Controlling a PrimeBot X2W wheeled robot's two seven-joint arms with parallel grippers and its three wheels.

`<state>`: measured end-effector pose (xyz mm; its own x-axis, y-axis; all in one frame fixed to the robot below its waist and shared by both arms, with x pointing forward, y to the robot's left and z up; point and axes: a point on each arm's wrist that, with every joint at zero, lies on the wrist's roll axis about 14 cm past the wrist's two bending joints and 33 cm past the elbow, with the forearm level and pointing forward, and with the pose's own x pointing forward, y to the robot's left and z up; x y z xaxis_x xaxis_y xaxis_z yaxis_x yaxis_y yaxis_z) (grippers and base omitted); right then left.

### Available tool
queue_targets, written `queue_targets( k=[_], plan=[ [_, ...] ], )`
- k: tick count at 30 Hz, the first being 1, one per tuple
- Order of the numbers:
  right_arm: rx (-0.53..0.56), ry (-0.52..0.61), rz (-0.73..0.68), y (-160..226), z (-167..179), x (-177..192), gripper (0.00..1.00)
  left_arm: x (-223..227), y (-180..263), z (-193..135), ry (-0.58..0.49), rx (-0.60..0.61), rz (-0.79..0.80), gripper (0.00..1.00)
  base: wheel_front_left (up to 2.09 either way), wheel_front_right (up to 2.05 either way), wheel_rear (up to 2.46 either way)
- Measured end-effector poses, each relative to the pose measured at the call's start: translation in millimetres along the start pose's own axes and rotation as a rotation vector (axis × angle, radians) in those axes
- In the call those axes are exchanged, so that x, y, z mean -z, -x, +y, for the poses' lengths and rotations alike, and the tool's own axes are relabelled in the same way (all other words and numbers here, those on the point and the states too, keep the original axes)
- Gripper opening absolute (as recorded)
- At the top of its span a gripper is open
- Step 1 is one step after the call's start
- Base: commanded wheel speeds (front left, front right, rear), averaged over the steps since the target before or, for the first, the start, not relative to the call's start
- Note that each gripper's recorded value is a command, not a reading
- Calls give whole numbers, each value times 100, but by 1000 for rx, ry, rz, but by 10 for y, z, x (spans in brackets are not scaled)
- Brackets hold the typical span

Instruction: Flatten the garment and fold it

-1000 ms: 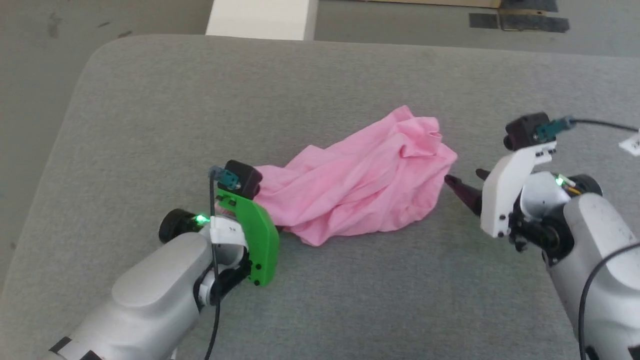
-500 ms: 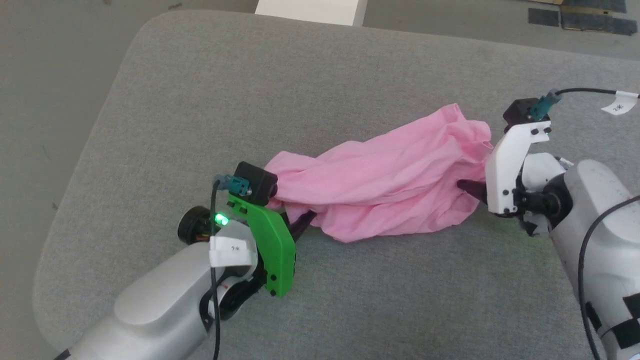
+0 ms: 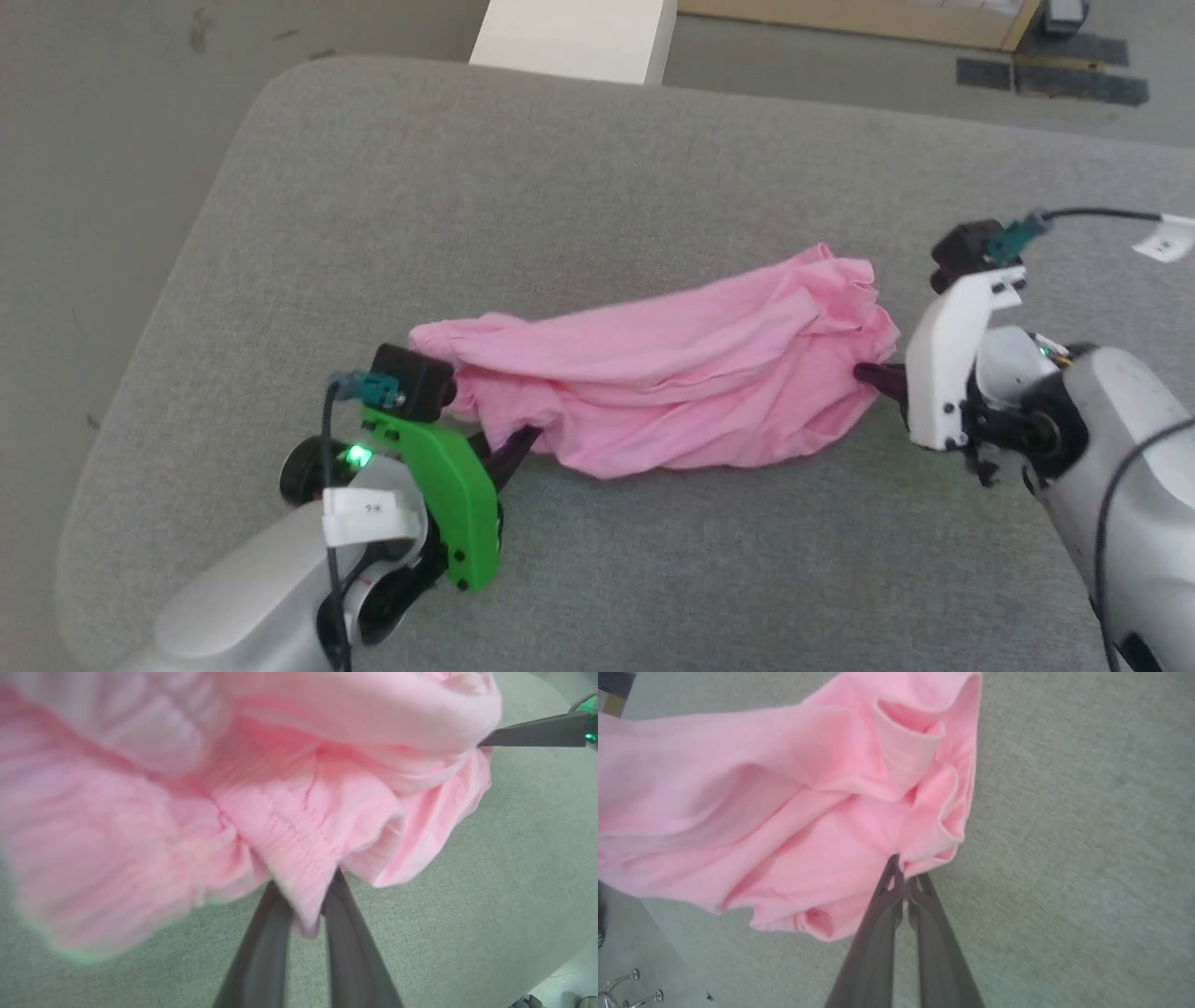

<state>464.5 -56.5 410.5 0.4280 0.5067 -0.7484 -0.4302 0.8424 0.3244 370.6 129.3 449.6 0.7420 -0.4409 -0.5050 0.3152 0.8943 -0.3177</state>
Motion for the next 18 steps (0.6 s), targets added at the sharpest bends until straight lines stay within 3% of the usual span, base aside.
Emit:
queue_targets(
  k=[9, 18],
  plan=[
    [28, -62, -48, 499, -169, 590, 0, 232, 242, -167, 10, 42, 62, 0, 0, 0, 0],
    [96, -242, -98, 959, -245, 1408, 0, 582, 304, -407, 67, 95, 166, 0, 0, 0, 0]
  ],
)
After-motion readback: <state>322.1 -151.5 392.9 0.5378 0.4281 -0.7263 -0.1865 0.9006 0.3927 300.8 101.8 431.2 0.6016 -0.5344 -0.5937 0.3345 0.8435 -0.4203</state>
